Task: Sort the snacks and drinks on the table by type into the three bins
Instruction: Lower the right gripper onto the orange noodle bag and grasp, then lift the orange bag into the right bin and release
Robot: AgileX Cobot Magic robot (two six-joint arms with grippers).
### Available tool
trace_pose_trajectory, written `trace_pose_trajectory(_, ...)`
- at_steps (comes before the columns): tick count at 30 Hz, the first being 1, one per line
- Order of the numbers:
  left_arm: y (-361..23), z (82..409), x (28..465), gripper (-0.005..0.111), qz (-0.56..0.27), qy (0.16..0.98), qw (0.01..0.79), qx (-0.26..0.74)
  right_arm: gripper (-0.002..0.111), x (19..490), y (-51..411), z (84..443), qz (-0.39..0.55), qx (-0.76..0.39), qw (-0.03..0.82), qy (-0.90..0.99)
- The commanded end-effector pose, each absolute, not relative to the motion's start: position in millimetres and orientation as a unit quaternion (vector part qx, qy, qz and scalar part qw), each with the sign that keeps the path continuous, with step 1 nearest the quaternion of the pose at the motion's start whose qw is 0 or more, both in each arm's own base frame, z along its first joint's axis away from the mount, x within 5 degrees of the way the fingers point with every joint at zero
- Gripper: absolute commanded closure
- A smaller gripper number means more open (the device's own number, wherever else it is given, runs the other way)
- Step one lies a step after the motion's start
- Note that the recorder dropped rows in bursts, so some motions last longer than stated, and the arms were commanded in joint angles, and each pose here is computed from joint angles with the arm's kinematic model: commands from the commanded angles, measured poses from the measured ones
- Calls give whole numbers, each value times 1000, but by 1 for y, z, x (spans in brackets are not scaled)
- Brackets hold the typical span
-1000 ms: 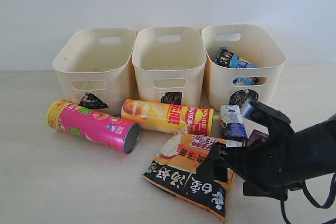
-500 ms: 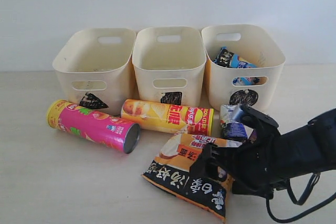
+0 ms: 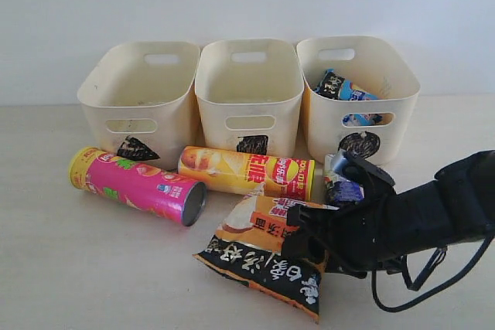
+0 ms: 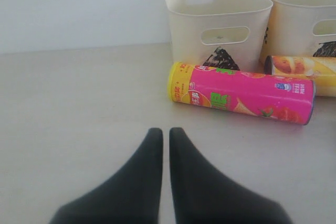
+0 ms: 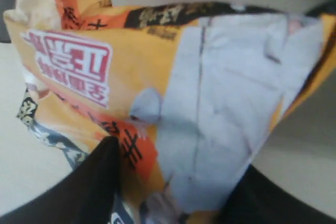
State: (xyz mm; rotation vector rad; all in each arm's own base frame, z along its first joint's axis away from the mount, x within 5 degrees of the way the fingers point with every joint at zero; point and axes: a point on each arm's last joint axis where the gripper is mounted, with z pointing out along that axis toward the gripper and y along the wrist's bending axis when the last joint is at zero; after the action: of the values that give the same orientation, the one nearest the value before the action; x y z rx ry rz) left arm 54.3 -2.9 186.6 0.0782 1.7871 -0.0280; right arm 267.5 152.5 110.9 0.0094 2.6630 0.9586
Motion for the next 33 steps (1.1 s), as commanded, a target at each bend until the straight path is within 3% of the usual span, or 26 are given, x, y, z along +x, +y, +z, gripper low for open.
trace_pose_trajectory(1, -3, 185, 54, 103, -19, 780, 625, 29, 107, 266, 151, 107, 321, -14, 157, 934)
trace_pose_trajectory(8, -3, 185, 54, 103, -19, 780, 625, 29, 108, 263, 157, 123, 362, -56, 169, 915)
trace_pose_trajectory(22, -3, 185, 54, 103, -19, 780, 625, 29, 108, 246, 152, 214, 406, -113, 283, 861)
trace_pose_trajectory(33, -3, 185, 54, 103, -19, 780, 625, 29, 108, 288, 103, 279, 380, -74, 407, 827)
